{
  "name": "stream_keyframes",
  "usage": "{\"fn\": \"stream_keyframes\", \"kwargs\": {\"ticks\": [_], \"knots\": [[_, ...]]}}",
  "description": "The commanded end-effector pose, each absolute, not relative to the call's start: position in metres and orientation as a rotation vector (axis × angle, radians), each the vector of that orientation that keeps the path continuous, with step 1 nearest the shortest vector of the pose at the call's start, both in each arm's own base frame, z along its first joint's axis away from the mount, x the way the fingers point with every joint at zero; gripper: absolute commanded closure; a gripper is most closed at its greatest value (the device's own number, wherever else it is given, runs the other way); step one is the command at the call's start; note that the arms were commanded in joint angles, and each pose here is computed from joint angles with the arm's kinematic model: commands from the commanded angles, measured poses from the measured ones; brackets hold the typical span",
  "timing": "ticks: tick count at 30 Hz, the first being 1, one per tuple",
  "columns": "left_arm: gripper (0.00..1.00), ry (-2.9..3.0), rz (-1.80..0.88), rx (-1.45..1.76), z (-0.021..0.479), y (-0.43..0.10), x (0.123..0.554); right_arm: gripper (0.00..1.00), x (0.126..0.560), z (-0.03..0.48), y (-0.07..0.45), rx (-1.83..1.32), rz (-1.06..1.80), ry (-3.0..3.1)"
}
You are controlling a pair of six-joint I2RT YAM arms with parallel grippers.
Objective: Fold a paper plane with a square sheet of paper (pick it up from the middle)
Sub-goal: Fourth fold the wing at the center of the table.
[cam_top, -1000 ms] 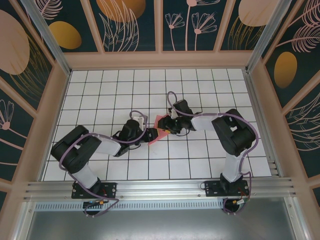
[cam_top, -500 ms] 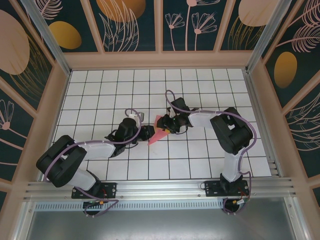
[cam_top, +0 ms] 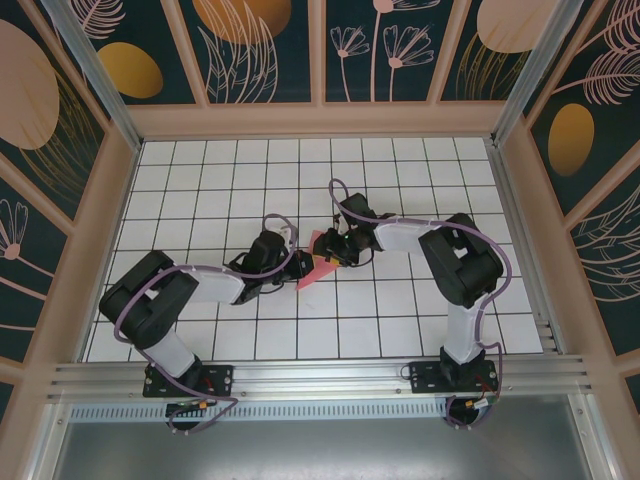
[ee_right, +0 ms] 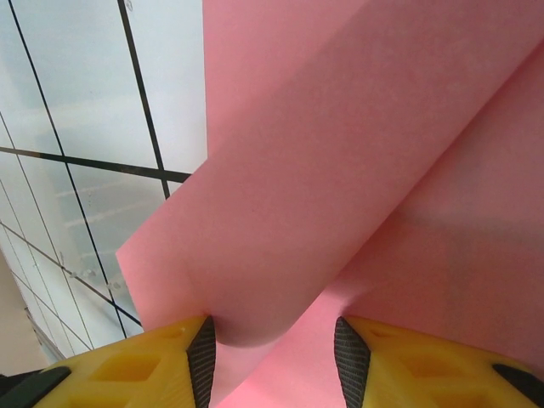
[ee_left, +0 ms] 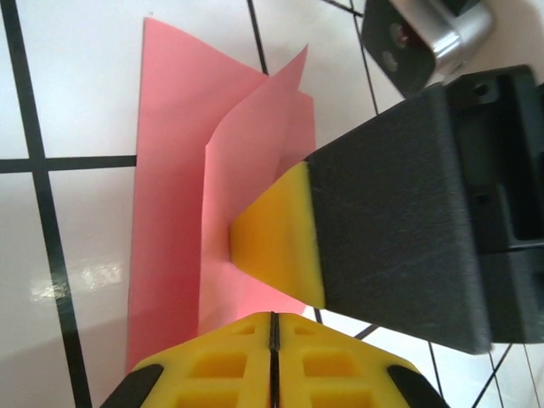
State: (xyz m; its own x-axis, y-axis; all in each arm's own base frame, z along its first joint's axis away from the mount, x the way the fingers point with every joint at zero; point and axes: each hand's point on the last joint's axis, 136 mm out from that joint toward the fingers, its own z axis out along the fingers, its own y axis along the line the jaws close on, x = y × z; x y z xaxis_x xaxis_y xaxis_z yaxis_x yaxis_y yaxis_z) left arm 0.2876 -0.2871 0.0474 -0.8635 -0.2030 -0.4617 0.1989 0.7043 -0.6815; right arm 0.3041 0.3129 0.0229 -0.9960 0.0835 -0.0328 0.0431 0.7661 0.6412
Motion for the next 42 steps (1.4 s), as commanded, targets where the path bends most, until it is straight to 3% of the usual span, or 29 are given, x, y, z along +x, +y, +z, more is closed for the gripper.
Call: {"fn": "stream_keyframes", "kwargs": {"ticks": [1,21,33,42], "knots": [[0.91,2.427,-0.987,-0.014,0.04,-0.284,0.292,0.53,0.287,-0.039,0.268,0.246,0.688,3.06],[0.92,2.43,-0.981,-0.009,0.037,-0.285,0.294,0.63,0.284,-0.052,0.247,0.311,0.499,3.095],[0.93,2.459,-0.983,0.04,0.024,-0.289,0.29,0.59,0.305,0.002,0.284,0.19,0.838,2.916],[0.94,2.458,-0.978,0.045,0.024,-0.288,0.291,0.55,0.321,0.038,0.296,0.119,0.917,2.808]]}}
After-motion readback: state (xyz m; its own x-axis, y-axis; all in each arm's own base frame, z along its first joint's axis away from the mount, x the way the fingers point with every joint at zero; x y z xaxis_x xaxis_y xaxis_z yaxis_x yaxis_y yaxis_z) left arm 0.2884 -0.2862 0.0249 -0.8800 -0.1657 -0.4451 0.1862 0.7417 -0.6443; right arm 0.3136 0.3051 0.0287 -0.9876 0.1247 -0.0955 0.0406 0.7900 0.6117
